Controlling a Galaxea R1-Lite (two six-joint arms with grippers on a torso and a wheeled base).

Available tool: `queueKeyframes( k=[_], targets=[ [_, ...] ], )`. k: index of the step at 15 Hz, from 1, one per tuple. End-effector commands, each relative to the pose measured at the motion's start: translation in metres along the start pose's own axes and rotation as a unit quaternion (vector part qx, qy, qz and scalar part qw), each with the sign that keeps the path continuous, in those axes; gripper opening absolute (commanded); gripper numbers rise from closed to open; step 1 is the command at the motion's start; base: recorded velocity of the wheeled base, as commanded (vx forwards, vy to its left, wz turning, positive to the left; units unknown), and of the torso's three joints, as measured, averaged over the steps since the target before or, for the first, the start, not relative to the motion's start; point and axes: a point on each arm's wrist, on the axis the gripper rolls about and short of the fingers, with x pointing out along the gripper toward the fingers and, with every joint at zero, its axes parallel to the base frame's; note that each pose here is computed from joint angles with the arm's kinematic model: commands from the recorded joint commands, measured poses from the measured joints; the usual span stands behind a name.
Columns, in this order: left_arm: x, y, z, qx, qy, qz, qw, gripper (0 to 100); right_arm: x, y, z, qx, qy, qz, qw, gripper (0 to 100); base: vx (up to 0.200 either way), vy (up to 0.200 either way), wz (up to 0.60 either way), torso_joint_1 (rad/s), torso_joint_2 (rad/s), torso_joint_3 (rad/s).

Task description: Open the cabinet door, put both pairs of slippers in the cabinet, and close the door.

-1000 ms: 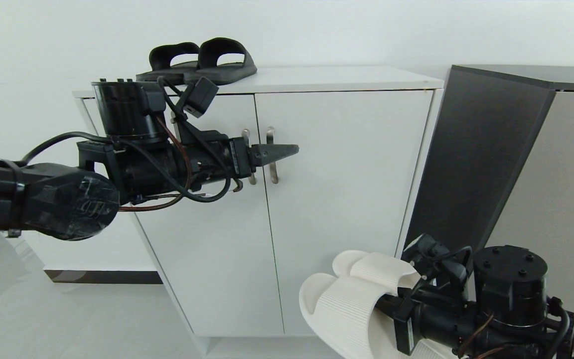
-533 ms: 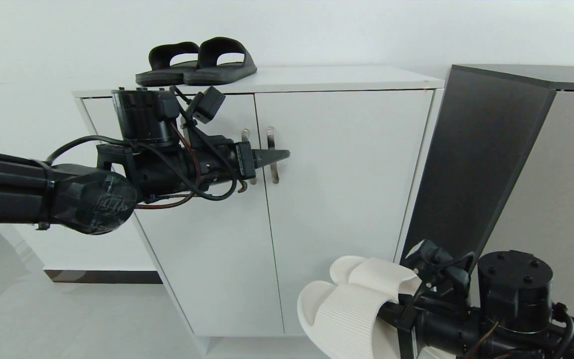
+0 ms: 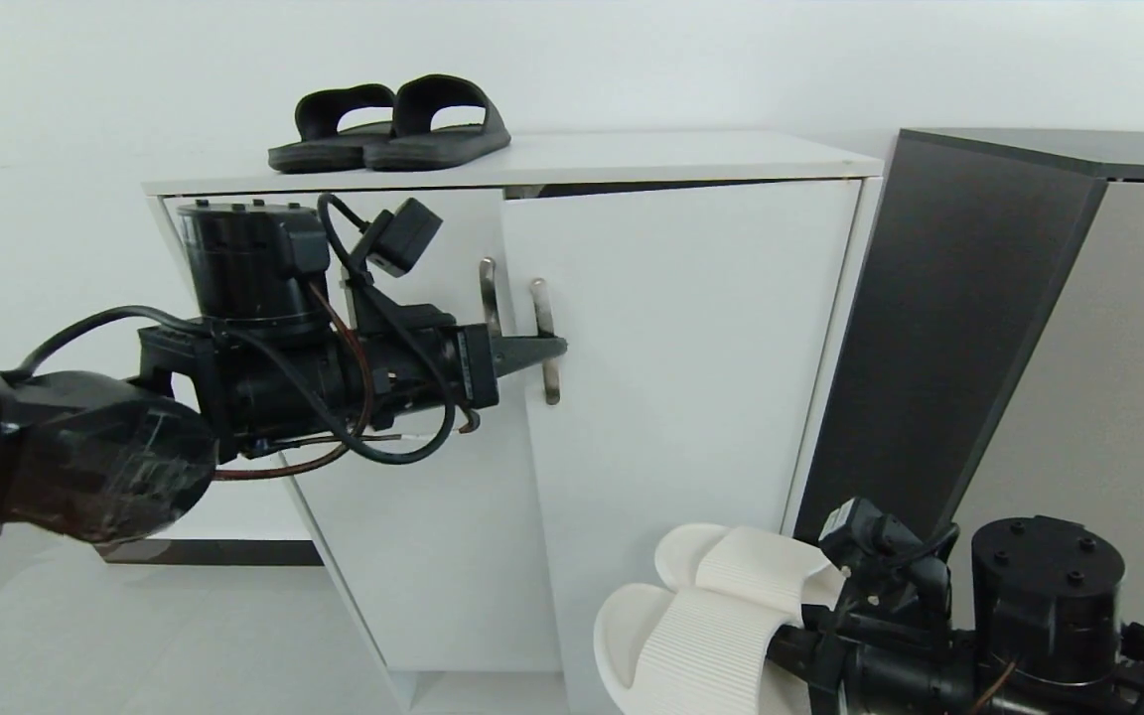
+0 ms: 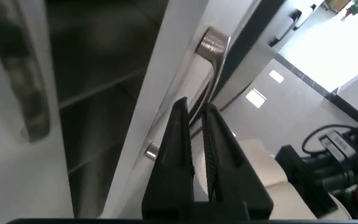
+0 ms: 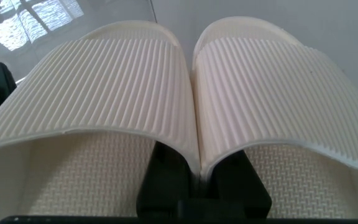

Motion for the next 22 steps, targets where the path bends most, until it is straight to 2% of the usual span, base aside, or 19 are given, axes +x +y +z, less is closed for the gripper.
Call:
queueKeyframes(
  k=[1,4,6,8,10,13,18,22],
  targets=[
    [-0.031,-0.029,-0.001,0.013,-0.019,-0.021,0.9995,0,-0.001,0.0,0.0,0.0,-0.002,0.001,1.0,0,0.0,0.0,0.0,0.0,0.0,0.0],
    [-0.045,-0.036,-0.008,0.011,-0.017,-0.021,0.9996,0,-0.007,0.003,-0.003,-0.004,-0.007,0.041,0.999,0,0.0,0.0,0.0,0.0,0.0,0.0],
    [-0.055,-0.04,-0.016,0.009,-0.011,-0.019,0.9997,0,-0.008,0.004,-0.003,-0.005,-0.01,0.041,0.999,0,0.0,0.0,0.0,0.0,0.0,0.0],
    [-0.074,-0.043,-0.012,0.016,-0.034,-0.007,0.9993,0,-0.008,0.004,-0.003,-0.005,-0.012,0.042,0.999,0,0.0,0.0,0.0,0.0,0.0,0.0],
    [-0.081,-0.032,-0.003,0.021,-0.057,0.02,0.998,0,-0.008,0.004,-0.003,-0.005,-0.012,0.042,0.999,0,0.0,0.0,0.0,0.0,0.0,0.0],
    [-0.076,-0.014,0.008,0.04,-0.101,0.037,0.9934,0,-0.008,0.004,-0.003,-0.005,-0.012,0.042,0.999,0,0.0,0.0,0.0,0.0,0.0,0.0],
    [-0.04,0.015,0.02,0.029,-0.101,0.041,0.9936,0,-0.007,0.004,-0.003,-0.005,-0.01,0.042,0.999,0,0.0,0.0,0.0,0.0,0.0,0.0],
    [-0.013,0.033,0.031,0.032,-0.107,0.039,0.993,0,-0.007,0.003,-0.003,-0.004,-0.01,0.043,0.999,0,0.0,0.0,0.0,0.0,0.0,0.0]
  ],
)
